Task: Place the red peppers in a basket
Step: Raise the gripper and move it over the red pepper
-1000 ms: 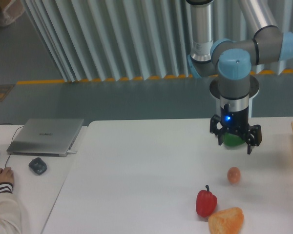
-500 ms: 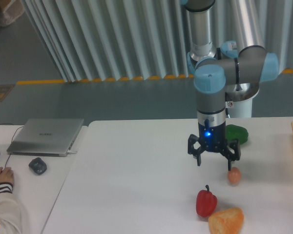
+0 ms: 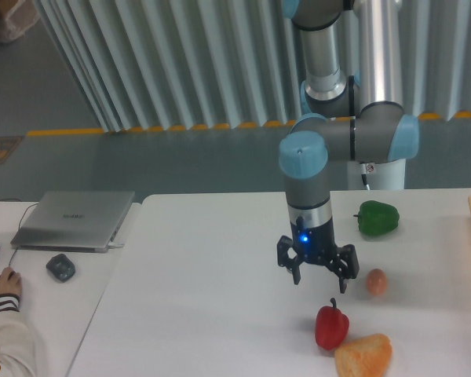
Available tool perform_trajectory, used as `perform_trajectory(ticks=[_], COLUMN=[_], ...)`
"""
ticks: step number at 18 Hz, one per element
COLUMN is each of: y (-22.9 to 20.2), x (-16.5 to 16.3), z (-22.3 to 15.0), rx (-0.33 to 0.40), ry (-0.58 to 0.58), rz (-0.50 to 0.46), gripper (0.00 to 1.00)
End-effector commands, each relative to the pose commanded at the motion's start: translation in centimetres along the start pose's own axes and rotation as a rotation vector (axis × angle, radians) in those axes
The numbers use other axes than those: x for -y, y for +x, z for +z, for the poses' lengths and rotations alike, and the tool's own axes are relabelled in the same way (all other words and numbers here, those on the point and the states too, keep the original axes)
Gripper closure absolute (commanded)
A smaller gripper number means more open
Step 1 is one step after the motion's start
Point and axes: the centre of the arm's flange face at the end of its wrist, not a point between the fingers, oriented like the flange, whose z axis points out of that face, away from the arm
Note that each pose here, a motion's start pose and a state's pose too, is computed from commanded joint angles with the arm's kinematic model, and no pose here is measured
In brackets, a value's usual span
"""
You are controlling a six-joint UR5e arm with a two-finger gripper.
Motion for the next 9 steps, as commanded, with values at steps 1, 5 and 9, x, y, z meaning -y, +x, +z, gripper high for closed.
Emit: perform_trajectory(ticks=[1, 5, 9], y=[0.0, 0.0, -0.2], x=[0.0, 0.1, 0.5], z=[0.2, 0.7, 1.4], rx=[0.001, -0.001, -0.002], ry=[-0.003, -0.009, -0.015], rz=[0.000, 0.007, 0.011], gripper=[0.00, 0.00, 0.00])
